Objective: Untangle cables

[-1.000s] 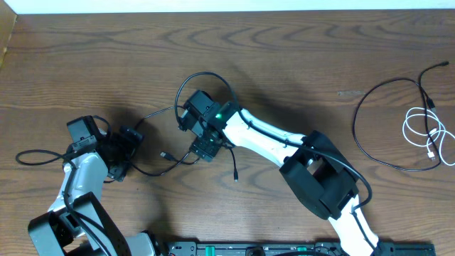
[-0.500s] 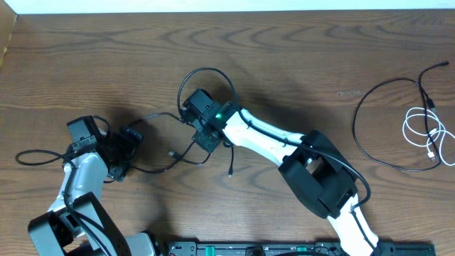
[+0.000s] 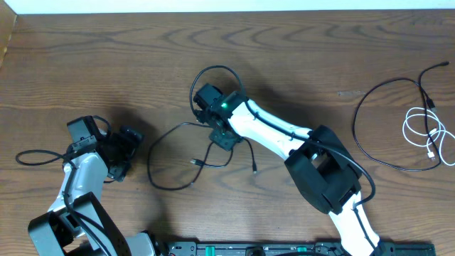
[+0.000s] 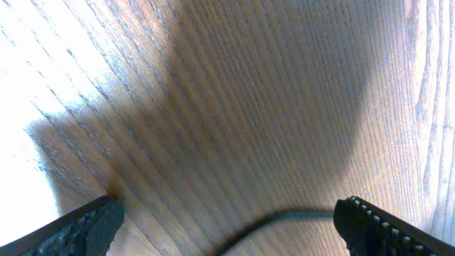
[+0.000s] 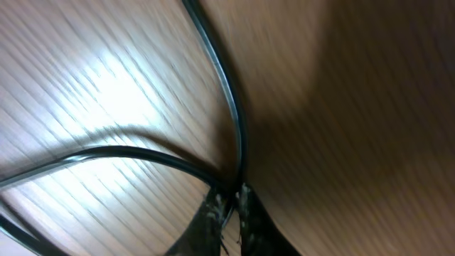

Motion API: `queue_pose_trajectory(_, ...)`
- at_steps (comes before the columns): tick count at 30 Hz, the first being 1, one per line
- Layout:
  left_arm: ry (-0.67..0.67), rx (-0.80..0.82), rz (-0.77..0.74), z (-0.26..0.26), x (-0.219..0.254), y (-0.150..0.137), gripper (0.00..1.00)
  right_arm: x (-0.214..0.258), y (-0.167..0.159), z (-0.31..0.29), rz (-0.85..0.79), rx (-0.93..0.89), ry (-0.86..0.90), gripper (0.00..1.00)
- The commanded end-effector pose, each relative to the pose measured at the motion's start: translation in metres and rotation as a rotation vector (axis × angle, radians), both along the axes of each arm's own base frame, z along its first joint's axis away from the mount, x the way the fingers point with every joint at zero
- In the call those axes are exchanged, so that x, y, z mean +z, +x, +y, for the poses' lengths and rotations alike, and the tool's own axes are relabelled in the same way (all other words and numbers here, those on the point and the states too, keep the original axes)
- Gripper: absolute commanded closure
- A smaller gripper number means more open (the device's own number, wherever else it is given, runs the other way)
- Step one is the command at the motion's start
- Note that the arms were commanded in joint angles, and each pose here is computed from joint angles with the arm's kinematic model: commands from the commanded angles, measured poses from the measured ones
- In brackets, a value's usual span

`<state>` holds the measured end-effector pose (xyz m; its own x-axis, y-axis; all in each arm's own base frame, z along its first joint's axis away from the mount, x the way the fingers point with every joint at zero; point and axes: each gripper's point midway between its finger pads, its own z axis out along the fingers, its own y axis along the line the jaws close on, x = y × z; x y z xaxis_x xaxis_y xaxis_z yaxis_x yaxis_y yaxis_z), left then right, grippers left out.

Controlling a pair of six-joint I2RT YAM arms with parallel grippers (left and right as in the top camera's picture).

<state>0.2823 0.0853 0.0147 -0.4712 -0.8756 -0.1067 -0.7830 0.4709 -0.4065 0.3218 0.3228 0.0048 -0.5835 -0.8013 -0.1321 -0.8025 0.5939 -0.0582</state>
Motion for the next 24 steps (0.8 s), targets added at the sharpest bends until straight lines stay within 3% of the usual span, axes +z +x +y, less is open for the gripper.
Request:
queue_pose_trajectory(1, 0.01, 0.025, 0.042, 0.004, -0.007, -0.008, 0.0, -0.011, 0.009, -0.028, -0.018, 0.109, -0.139, 0.86)
queue_pose_trajectory(7, 0.01, 0.025, 0.042, 0.004, -0.007, -0.008, 0.0, 0.003, 0.013, -0.018, -0.01, 0.171, -0.088, 0.51)
queue_pose_trajectory(13, 0.01, 0.025, 0.042, 0.004, -0.007, -0.008, 0.0, 0.024, -0.001, 0.009, 0.01, 0.374, -0.036, 0.28)
queue_pose_trajectory(18, 0.01, 0.025, 0.042, 0.004, -0.007, -0.008, 0.0, 0.012, -0.027, 0.014, 0.111, 0.532, 0.043, 0.18)
queue_pose_trajectory(21, 0.01, 0.025, 0.042, 0.004, -0.007, -0.008, 0.0, 0.0, -0.03, 0.01, 0.11, 0.613, 0.032, 0.15)
queue_pose_trajectory(24, 0.01, 0.025, 0.042, 0.004, -0.007, -0.008, 0.0, -0.014, -0.026, 0.009, 0.072, 0.674, 0.038, 0.04)
